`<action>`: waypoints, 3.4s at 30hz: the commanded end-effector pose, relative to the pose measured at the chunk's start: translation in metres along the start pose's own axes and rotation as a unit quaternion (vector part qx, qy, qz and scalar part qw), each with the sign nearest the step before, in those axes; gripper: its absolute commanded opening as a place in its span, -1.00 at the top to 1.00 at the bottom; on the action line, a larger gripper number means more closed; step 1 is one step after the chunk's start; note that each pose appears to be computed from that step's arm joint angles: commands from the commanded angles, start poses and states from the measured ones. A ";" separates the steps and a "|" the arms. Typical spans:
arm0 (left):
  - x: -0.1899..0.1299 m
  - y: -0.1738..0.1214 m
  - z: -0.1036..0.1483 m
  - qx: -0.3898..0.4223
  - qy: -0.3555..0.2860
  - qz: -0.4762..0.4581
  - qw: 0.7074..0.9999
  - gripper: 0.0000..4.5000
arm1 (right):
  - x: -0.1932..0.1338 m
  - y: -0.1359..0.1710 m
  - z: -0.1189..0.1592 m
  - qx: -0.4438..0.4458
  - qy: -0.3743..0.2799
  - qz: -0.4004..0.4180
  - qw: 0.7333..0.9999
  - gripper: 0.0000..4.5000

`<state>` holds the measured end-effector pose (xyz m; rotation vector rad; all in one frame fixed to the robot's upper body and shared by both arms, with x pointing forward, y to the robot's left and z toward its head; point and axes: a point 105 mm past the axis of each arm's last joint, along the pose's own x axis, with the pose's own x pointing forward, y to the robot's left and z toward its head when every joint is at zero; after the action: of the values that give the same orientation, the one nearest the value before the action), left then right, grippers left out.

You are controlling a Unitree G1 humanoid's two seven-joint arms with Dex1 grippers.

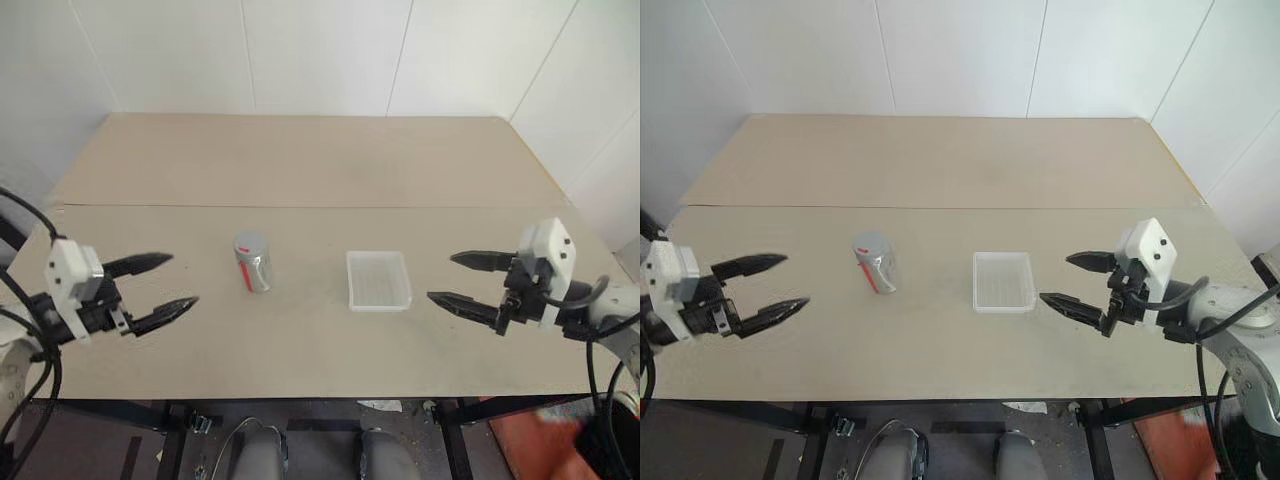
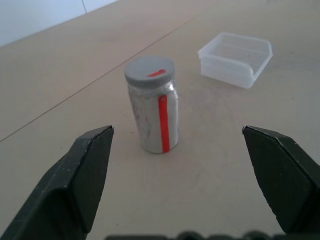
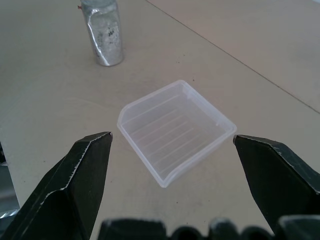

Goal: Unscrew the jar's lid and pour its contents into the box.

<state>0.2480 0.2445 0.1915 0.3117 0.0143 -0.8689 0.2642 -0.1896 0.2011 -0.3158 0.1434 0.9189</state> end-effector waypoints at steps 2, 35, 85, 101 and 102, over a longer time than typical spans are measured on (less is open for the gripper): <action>0.003 -0.004 0.008 0.015 -0.020 0.004 1.000 -0.99 | -0.004 -0.005 0.011 -0.035 -0.008 -0.014 0.999 -1.00; 0.115 -0.015 -0.027 -0.013 -0.037 0.191 0.981 -0.99 | -0.010 0.030 0.031 -0.060 -0.029 0.116 0.991 -1.00; 0.165 -0.025 0.089 0.030 -0.156 -0.351 0.923 0.10 | 0.124 0.048 0.142 -0.015 -0.162 0.103 0.981 -1.00; 0.164 -0.023 0.088 0.043 -0.159 -0.345 0.924 0.10 | 0.126 0.045 0.132 -0.009 -0.140 0.112 0.984 -0.23; 0.164 -0.023 0.088 0.045 -0.158 -0.346 0.924 0.10 | 0.126 0.044 0.132 -0.009 -0.141 0.112 0.984 -0.23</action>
<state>0.3301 0.0818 0.2326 0.2077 -0.1664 -1.6109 0.3020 -0.0206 0.2759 -0.1741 -0.0601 1.1995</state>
